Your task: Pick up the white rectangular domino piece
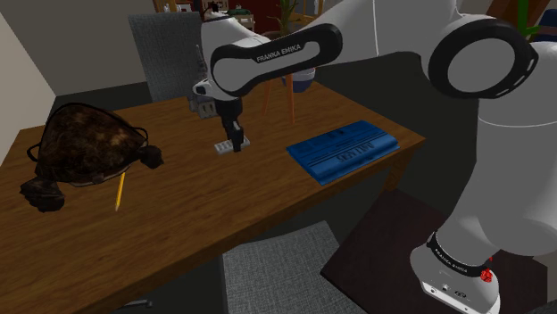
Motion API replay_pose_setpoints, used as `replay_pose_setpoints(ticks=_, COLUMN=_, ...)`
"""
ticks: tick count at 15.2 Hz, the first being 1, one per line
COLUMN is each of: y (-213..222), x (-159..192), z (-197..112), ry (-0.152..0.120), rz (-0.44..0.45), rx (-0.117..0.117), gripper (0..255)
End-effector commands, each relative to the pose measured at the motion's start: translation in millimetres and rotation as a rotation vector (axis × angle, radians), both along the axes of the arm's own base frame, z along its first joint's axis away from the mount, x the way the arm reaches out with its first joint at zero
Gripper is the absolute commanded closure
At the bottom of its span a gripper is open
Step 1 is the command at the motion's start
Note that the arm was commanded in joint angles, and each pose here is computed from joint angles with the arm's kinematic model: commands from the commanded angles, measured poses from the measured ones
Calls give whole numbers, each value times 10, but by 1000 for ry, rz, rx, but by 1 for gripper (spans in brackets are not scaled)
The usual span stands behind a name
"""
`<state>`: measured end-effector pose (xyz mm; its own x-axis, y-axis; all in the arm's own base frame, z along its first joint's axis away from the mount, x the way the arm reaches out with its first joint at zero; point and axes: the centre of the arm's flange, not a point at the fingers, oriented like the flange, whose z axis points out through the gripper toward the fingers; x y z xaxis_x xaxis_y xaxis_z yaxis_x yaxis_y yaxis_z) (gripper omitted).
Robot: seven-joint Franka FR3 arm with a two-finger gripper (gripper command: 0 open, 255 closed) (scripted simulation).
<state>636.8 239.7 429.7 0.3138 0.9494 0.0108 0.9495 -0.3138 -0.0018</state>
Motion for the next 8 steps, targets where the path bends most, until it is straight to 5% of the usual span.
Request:
replay_pose_setpoints(ticks=1, y=18, x=0, z=13, ry=12, rz=1, rx=-3, gripper=255)
replay_pose_setpoints(ticks=8, y=18, x=1, z=382, ry=12, rz=1, rx=-3, gripper=255)
